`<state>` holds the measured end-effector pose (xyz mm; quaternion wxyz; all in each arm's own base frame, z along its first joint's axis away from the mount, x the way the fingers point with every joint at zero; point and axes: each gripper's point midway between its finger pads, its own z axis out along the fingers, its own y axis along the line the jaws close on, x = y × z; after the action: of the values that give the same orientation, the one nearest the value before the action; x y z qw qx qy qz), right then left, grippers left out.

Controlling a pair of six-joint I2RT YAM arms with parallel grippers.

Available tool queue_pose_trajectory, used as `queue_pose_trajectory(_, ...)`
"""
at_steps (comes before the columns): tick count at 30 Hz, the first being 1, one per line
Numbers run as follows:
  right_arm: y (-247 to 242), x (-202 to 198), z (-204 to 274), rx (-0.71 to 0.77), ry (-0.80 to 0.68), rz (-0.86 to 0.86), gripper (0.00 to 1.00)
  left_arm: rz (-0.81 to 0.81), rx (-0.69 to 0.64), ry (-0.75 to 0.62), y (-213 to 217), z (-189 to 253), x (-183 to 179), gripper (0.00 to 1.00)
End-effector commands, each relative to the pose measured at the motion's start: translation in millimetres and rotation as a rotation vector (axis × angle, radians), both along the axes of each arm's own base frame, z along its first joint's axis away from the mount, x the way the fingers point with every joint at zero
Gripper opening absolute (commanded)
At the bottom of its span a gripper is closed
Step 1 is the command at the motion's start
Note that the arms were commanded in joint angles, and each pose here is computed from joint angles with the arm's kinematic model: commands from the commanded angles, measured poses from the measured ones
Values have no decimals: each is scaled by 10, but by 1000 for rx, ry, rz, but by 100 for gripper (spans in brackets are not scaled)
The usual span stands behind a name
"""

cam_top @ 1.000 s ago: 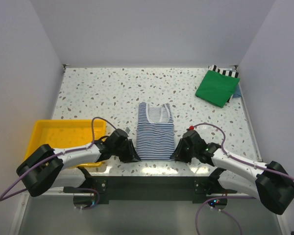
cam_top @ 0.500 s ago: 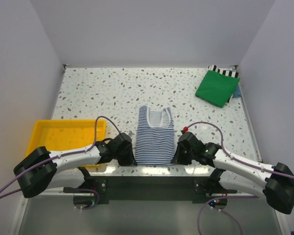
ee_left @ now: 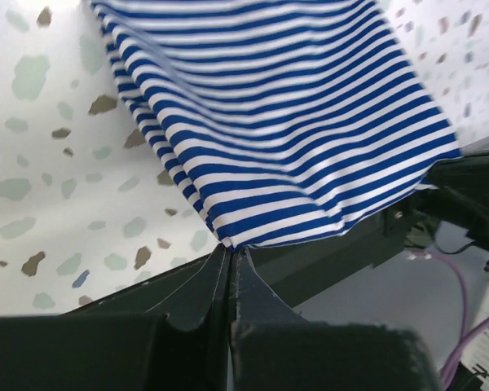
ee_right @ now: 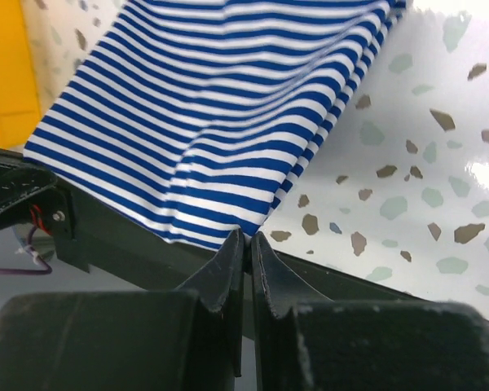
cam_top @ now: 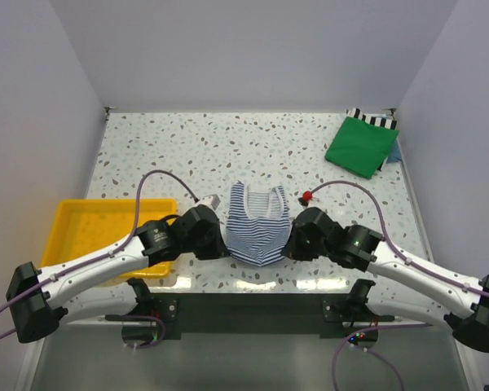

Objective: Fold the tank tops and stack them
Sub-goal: Fold the tank top

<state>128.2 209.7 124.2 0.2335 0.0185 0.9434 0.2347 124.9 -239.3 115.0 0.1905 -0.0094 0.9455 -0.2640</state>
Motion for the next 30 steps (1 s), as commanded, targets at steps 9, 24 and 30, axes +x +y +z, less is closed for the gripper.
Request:
queue_pose_trajectory(9,97,601,792,-75,-231,-56,2,85,-99,-161,-188,717,740,0)
queue_pose_trajectory(24,-256,2652,526,-52,-167,-219,4,249,-162,-284,-323,637,2937,0)
queue_pose_trajectory(30,-594,3548,175,-56,-128,-326,53,258,-151,-357,-324,436,4013,46)
